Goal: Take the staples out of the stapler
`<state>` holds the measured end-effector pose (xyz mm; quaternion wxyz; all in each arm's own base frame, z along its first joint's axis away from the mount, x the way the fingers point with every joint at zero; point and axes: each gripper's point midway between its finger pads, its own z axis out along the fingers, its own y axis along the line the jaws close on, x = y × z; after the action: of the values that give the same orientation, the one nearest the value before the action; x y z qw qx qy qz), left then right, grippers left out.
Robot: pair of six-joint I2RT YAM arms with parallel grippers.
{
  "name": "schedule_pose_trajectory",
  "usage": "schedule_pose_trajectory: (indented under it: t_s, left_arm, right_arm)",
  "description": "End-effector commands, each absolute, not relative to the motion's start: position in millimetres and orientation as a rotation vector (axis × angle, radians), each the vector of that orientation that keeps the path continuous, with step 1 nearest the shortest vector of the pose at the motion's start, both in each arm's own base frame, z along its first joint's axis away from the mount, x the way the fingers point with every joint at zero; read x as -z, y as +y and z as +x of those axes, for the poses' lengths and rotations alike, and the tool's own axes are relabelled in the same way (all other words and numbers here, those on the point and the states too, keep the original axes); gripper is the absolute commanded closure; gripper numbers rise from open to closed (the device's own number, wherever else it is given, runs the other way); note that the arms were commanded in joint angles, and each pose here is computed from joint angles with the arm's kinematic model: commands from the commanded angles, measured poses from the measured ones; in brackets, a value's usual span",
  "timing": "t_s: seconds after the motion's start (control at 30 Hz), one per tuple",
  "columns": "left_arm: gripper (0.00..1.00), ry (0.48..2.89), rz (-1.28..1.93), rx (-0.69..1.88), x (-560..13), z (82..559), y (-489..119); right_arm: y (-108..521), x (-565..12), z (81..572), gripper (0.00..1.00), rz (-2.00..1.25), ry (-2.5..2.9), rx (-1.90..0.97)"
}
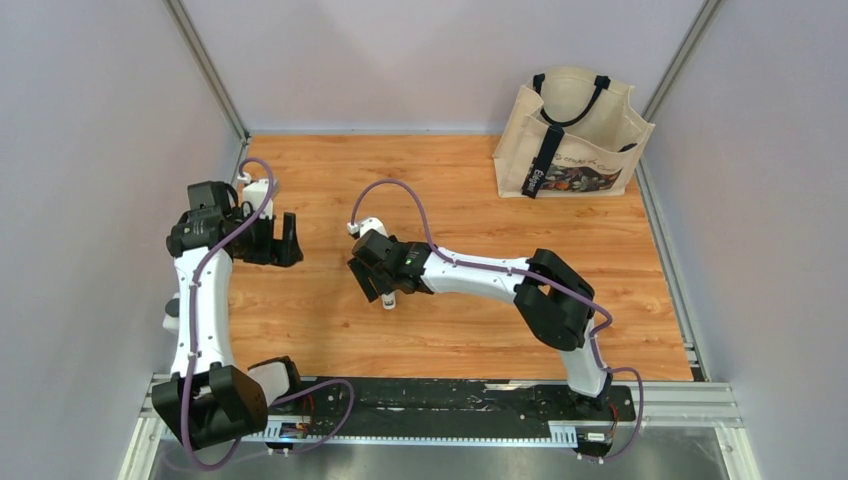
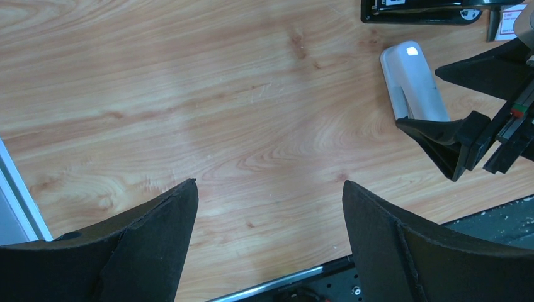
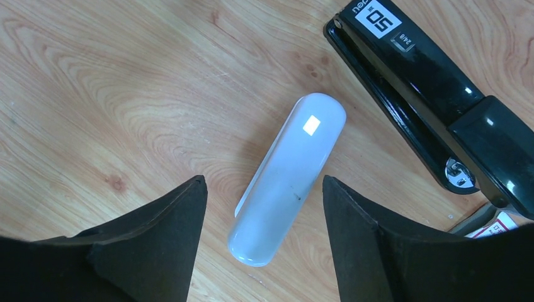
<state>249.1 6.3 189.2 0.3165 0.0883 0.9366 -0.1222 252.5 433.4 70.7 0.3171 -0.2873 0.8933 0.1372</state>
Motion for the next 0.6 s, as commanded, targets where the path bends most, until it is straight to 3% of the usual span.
schedule_pose_trajectory:
  t_s: [0.0, 0.33, 0.57]
  left_arm:
    - [0.07, 2.471, 0.273, 0.318, -184.8, 244.5, 6.7]
    - [0.07, 2.476, 0.31, 0.337, -180.9, 243.4, 4.4]
    - [0.07, 2.479, 0.391, 0.351, -179.2, 236.7, -7.1]
  right_arm:
    - [432.6, -62.4, 252.8, 0.31, -0.743, 2.385, -0.345]
    - [420.7, -56.7, 239.1, 0.39, -0.691, 2.456, -0.355]
    - [428.0, -61.8, 239.4, 0.64, -0.679, 2.448, -0.395]
